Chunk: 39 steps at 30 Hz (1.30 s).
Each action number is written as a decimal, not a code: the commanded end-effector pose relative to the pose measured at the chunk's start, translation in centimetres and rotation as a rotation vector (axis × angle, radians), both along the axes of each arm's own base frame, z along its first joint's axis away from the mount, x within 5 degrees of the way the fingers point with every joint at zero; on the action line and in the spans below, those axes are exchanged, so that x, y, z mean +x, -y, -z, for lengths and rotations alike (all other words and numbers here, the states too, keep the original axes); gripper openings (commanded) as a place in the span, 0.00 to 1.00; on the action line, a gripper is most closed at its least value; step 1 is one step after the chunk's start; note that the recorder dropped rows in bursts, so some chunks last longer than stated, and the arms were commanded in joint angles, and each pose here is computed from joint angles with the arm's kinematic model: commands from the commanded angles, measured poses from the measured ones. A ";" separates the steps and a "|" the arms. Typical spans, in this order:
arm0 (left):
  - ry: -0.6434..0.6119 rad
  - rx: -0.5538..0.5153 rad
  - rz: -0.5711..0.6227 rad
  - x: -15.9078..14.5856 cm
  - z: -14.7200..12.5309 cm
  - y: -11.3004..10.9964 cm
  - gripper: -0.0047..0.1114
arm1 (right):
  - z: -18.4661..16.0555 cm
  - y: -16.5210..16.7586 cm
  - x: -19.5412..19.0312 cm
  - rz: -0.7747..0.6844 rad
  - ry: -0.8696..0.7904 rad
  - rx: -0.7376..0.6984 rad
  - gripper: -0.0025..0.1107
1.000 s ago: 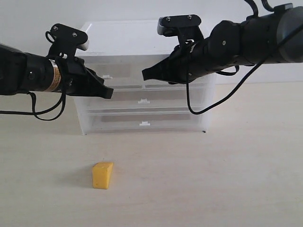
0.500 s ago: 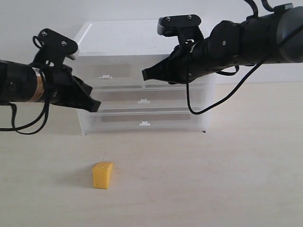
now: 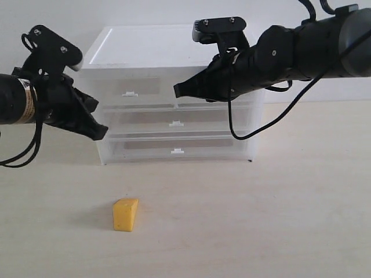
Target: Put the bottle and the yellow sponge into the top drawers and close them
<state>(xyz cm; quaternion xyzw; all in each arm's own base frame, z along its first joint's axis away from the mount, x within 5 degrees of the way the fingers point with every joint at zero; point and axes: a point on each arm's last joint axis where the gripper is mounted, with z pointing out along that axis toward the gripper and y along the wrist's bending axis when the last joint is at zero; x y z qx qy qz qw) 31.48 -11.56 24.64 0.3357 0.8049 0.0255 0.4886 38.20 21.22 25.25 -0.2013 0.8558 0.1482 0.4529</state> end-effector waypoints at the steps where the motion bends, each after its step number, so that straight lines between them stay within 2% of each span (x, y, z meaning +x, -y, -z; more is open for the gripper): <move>1: 0.051 0.258 0.157 0.0 1.3 0.4 0.07 | -0.8 0.0 0.5 0.006 0.071 0.015 0.02; 3: 0.051 0.293 0.145 0.2 1.7 0.4 0.07 | -0.8 0.0 0.5 -0.003 0.076 0.002 0.02; 9: 0.094 0.491 0.085 0.5 2.5 0.6 0.07 | -0.8 0.0 0.5 -0.005 0.076 -0.002 0.02; 15: 0.150 0.615 0.083 -0.2 2.2 2.1 0.07 | -0.8 0.0 0.5 -0.009 0.080 -0.009 0.02; 19: 0.229 0.746 0.002 -0.3 0.8 2.6 0.07 | -0.8 0.0 0.5 -0.010 0.085 -0.010 0.02; 22: 0.279 0.851 0.019 -0.4 -0.2 3.4 0.07 | -0.8 0.0 0.5 -0.011 0.086 -0.011 0.02; 27: 0.332 0.939 -0.075 -1.3 -1.3 4.1 0.07 | -0.8 0.0 0.5 -0.011 0.084 -0.012 0.02; 29: 0.350 0.949 -0.096 -2.0 -1.4 4.8 0.07 | -0.8 0.0 0.5 -0.014 0.084 -0.016 0.02; 34: 0.385 0.870 -0.056 -3.6 -1.1 7.3 0.07 | -0.8 0.0 0.5 -0.016 0.086 -0.019 0.02; 39: 0.380 0.857 -0.022 -4.5 0.3 8.8 0.07 | -0.7 0.0 0.4 -0.022 0.080 -0.027 0.02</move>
